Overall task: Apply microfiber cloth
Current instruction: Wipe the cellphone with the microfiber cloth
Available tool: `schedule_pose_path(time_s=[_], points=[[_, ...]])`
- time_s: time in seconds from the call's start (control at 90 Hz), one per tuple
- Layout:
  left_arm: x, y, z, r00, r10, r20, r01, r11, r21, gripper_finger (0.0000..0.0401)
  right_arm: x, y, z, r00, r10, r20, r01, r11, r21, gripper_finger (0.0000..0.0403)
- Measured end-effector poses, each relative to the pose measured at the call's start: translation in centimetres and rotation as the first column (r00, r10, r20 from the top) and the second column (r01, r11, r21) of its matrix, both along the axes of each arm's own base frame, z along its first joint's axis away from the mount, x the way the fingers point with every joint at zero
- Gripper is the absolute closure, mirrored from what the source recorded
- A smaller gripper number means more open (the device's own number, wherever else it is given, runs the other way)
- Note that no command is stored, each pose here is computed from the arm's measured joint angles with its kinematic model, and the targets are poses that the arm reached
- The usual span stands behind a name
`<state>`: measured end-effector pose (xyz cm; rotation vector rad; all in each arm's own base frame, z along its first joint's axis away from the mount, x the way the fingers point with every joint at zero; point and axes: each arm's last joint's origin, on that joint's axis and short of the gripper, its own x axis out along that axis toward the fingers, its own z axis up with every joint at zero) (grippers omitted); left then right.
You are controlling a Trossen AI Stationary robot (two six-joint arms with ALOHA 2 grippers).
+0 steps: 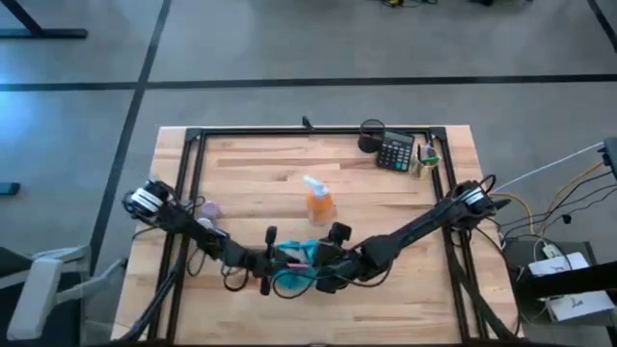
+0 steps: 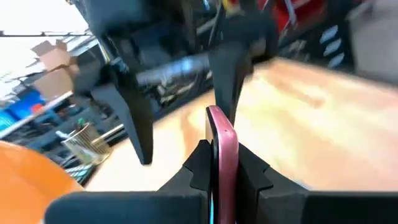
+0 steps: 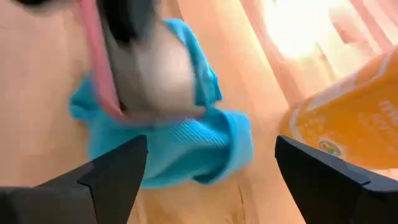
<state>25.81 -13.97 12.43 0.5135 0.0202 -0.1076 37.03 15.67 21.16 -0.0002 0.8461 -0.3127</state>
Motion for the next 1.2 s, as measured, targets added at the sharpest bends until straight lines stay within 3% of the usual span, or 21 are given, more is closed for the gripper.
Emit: schedule_pose_path(time_s=[0.222, 0.322, 0.389, 0.5, 0.644, 0.711, 0.8, 0.867, 0.944, 1.056, 1.2], points=[[0.0, -0.2, -0.5, 0.999, 0.028, -0.039, -0.027, 0.999, 0.032, 0.0336, 0.1, -0.1, -0.4, 0.998, 0.047, -0.030, -0.048, 0.998, -0.035, 0.0070], [-0.2, 0.0, 0.5, 0.999, 0.007, -0.051, -0.012, 0.994, -0.104, 0.0293, -0.1, -0.2, -0.5, 0.997, 0.052, -0.064, -0.055, 0.997, -0.048, 0.0070], [-0.4, -0.1, 0.7, 0.991, -0.044, -0.125, 0.020, 0.983, -0.181, 0.0265, -0.4, -0.3, -0.6, 0.993, 0.057, -0.101, -0.062, 0.997, -0.053, 0.0072], [-0.9, 0.0, 0.6, 0.952, -0.070, -0.299, -0.006, 0.969, -0.246, 0.0223, -0.6, -0.5, -0.7, 0.989, 0.062, -0.131, -0.069, 0.996, -0.054, 0.0077], [-1.4, -0.1, 1.8, 0.911, -0.117, -0.396, -0.016, 0.948, -0.318, 0.0181, -0.3, -0.9, -2.0, 0.983, 0.066, -0.170, -0.075, 0.996, -0.047, 0.0087], [-1.6, -0.2, 2.4, 0.897, -0.169, -0.409, -0.001, 0.924, -0.383, 0.0169, 0.0, -0.9, -2.9, 0.981, 0.081, -0.173, -0.088, 0.996, -0.028, 0.0094], [-1.9, -0.4, 3.1, 0.863, -0.296, -0.411, 0.046, 0.854, -0.518, 0.0157, 0.7, -0.8, -4.2, 0.981, 0.106, -0.162, -0.108, 0.994, -0.008, 0.0106], [-2.0, -0.5, 3.1, 0.848, -0.320, -0.422, 0.022, 0.817, -0.577, 0.0153, 1.2, -0.7, -5.1, 0.982, 0.121, -0.147, -0.124, 0.992, -0.008, 0.0116], [-1.9, -0.4, 2.8, 0.866, -0.251, -0.433, -0.062, 0.805, -0.590, 0.0154, 1.7, -0.7, -5.7, 0.985, 0.119, -0.122, -0.122, 0.992, -0.015, 0.0130], [-1.5, 0.0, 1.4, 0.885, -0.079, -0.459, -0.201, 0.824, -0.530, 0.0162, 2.1, -0.8, -5.7, 0.993, 0.077, -0.090, -0.082, 0.996, -0.045, 0.0158], [-1.1, 0.6, -0.3, 0.872, 0.075, -0.484, -0.337, 0.810, -0.481, 0.0179, 2.1, -0.9, -5.6, 0.994, 0.066, -0.086, -0.072, 0.996, -0.059, 0.0227]])
